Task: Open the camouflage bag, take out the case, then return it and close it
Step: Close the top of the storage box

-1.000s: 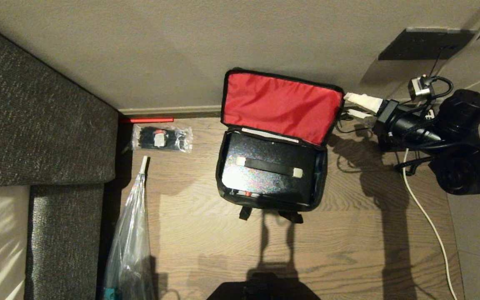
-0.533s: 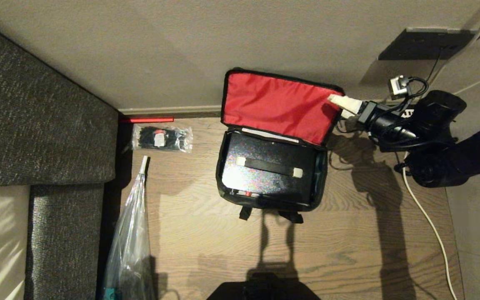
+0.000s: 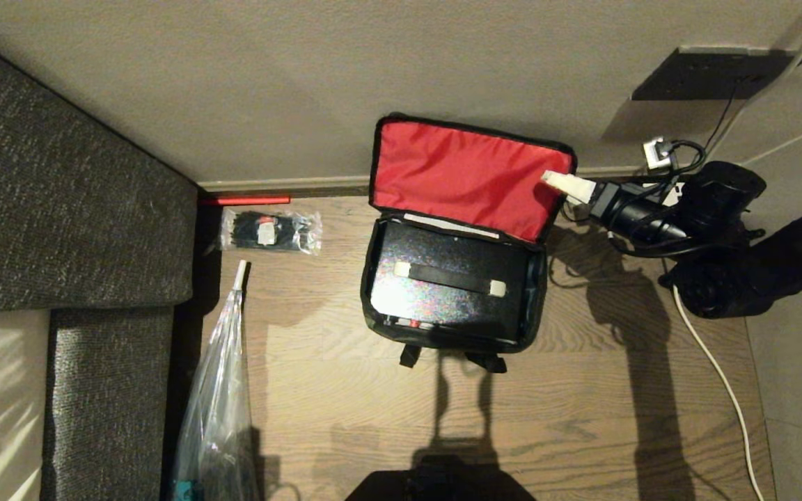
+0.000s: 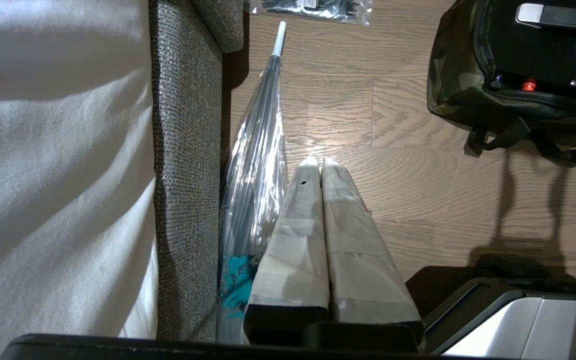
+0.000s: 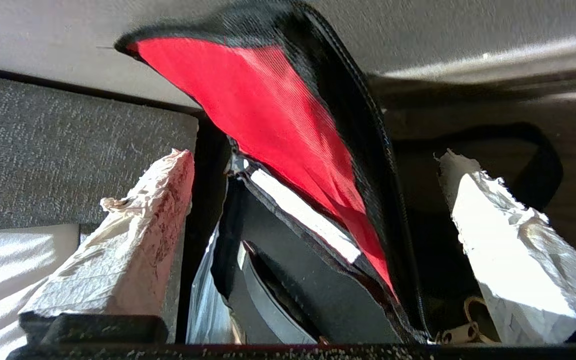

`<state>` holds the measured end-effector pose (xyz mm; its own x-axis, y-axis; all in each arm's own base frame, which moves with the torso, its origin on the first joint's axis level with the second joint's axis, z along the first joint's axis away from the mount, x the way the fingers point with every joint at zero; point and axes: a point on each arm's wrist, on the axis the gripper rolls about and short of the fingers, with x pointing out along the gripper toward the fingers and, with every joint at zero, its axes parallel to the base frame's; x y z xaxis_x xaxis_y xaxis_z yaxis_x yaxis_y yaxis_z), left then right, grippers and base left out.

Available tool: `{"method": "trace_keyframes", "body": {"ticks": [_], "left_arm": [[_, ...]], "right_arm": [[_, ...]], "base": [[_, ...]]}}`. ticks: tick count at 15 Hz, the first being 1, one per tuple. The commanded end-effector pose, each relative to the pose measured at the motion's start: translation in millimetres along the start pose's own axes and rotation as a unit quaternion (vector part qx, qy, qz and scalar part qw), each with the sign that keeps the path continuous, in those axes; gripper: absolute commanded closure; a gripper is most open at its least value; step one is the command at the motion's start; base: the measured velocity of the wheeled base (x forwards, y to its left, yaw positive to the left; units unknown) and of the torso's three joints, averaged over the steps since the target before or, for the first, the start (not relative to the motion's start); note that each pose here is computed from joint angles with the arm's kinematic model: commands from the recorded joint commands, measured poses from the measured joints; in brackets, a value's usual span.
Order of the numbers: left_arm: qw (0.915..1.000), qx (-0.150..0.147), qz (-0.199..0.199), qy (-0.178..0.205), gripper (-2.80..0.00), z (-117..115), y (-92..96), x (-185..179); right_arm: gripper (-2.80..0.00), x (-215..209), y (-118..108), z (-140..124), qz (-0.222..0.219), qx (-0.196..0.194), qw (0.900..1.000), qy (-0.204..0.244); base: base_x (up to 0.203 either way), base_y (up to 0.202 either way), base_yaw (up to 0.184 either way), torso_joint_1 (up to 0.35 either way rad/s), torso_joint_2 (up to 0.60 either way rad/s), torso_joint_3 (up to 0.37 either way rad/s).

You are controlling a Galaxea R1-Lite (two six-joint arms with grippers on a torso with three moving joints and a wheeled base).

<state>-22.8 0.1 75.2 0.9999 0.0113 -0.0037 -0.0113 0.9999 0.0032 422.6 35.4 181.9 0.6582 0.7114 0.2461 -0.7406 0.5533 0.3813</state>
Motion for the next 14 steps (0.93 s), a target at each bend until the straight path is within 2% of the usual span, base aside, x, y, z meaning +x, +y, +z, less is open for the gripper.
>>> {"method": "trace_keyframes", "body": {"ticks": [1,2,3,9,12,14], "left_arm": [[1.0000,0.000,0.000,0.000,0.00,-0.9,0.0,0.1],[1.0000,-0.001,0.001,0.000,0.00,-0.9,0.0,0.1],[1.0000,0.000,0.000,0.000,0.00,-0.9,0.0,0.1],[1.0000,0.000,0.000,0.000,0.00,-0.9,0.0,0.1],[1.0000,0.000,0.000,0.000,0.00,-0.9,0.0,0.1],[1.0000,0.000,0.000,0.000,0.00,-0.9,0.0,0.1]], "right_arm": [[-2.80,0.0,1.4,1.7,0.003,0.003,1.000,-0.003],[-2.80,-0.4,-0.1,0.0,-0.008,0.006,1.000,-0.008],[0.00,0.2,-1.2,-1.3,-0.015,0.008,1.000,-0.012],[0.00,1.8,-0.3,-0.7,-0.012,0.000,1.000,-0.013],[0.00,-0.3,3.5,-0.1,-0.012,-0.022,1.000,-0.011],[0.00,-4.3,8.2,-2.5,-0.014,-0.022,1.000,-0.004]], "base": [[0.000,0.000,0.000,0.000,0.00,0.000],[0.000,0.000,0.000,0.000,0.00,0.000],[0.000,0.000,0.000,0.000,0.00,0.000],[0.000,0.000,0.000,0.000,0.00,0.000],[0.000,0.000,0.000,0.000,0.00,0.000],[0.000,0.000,0.000,0.000,0.00,0.000]]}}
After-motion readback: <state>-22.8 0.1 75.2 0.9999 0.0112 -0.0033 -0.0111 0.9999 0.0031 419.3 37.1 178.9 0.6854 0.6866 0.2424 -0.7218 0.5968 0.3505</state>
